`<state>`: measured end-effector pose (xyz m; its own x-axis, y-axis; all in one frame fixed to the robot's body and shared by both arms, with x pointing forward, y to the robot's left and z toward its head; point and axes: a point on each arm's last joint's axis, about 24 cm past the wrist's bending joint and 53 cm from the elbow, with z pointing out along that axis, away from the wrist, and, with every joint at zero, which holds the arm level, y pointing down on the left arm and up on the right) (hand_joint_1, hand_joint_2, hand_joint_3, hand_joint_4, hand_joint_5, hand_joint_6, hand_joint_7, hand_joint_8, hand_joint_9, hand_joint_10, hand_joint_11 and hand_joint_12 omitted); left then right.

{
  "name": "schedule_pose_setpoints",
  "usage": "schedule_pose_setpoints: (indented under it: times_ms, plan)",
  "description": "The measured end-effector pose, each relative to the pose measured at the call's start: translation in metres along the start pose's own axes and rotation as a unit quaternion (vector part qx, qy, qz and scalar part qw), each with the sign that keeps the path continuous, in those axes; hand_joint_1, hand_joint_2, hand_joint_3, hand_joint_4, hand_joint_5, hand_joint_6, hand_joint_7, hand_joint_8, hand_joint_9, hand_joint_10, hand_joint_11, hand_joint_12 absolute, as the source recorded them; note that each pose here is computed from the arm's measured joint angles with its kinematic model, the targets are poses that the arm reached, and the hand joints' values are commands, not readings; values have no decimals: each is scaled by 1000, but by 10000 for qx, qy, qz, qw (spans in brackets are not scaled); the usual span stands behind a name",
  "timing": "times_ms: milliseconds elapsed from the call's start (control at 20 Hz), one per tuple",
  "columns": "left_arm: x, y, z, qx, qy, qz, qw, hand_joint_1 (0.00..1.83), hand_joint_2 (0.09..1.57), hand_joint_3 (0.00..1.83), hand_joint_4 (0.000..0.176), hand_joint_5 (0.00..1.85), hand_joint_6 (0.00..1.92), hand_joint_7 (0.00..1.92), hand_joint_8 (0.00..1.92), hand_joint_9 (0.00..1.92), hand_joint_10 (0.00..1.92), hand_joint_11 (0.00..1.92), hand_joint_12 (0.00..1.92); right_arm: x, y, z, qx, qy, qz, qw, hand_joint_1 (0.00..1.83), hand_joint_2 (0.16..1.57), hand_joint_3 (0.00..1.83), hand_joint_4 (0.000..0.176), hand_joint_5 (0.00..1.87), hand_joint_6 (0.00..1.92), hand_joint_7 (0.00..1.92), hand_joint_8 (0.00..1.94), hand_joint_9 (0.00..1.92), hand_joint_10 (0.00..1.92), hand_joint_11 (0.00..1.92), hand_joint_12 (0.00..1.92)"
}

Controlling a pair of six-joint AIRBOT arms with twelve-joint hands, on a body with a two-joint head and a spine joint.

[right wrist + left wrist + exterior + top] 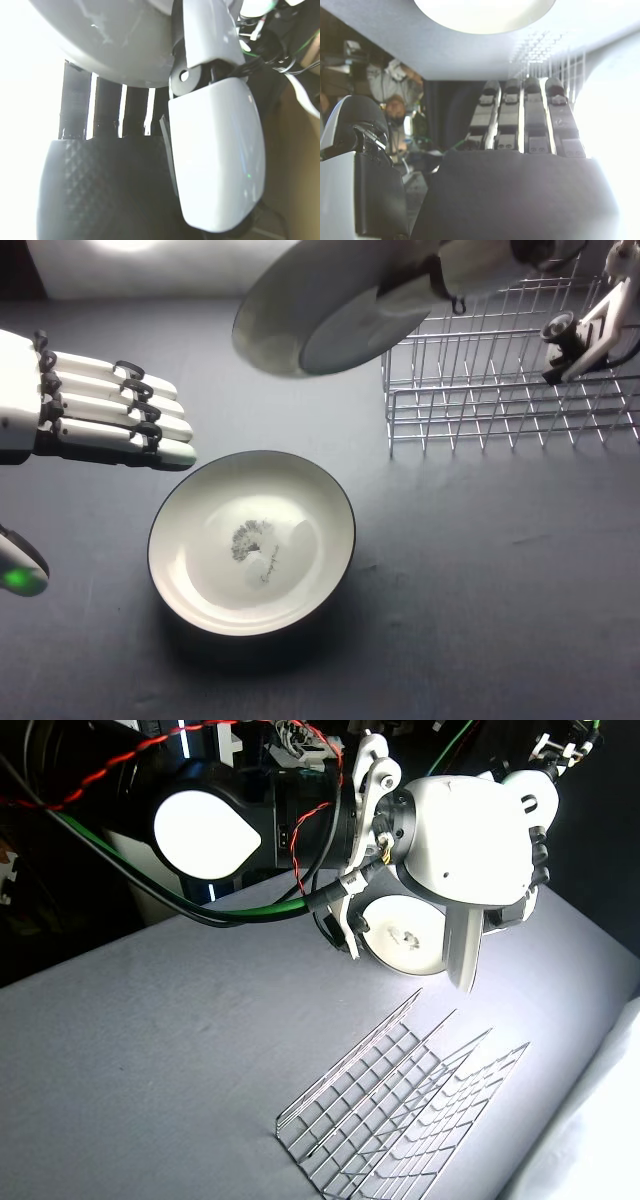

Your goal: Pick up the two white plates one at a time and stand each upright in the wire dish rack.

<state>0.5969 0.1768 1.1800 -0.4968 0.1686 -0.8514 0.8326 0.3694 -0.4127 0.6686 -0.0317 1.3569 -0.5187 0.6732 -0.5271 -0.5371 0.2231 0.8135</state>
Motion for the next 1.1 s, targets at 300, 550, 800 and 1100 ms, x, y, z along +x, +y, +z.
schedule_pose_setpoints:
  times_ms: [300, 550, 800, 1100]
  plan:
    - [0, 0, 0, 10, 6, 21, 10000, 0, 1033, 0, 0, 29, 10, 0, 0, 0, 0, 0, 0, -14, -12, 2, 347, -119, 513, 9980, 1391, 1057, 1, 0, 1016, 880, 1106, 778, 1056, 939, 936, 1040]
    - [1, 0, 0, 2, 22, 128, 9999, 0, 1041, 0, 0, 16, 2, 0, 0, 0, 0, 0, 0, -33, -18, 2, 546, -279, 929, 9938, 1391, 1057, 0, 0, 1009, 887, 1113, 786, 1056, 928, 939, 1036]
    - [7, 1, 1, 22, 93, 204, 9997, 0, 1044, 0, 0, 14, 5, 0, 0, 0, 0, 0, 0, -46, -28, -5, 753, -359, 968, 9918, 1387, 1071, 0, 0, 990, 941, 1080, 819, 1017, 989, 901, 1078]
    - [29, 5, 17, 5, 359, 93, 9993, 0, 1047, 1, 0, 28, 8, 0, 0, 0, 0, 0, 0, -68, -47, -28, 1055, -542, 896, 9889, 1387, 1072, 2, 0, 994, 932, 1068, 850, 1011, 987, 920, 1058]
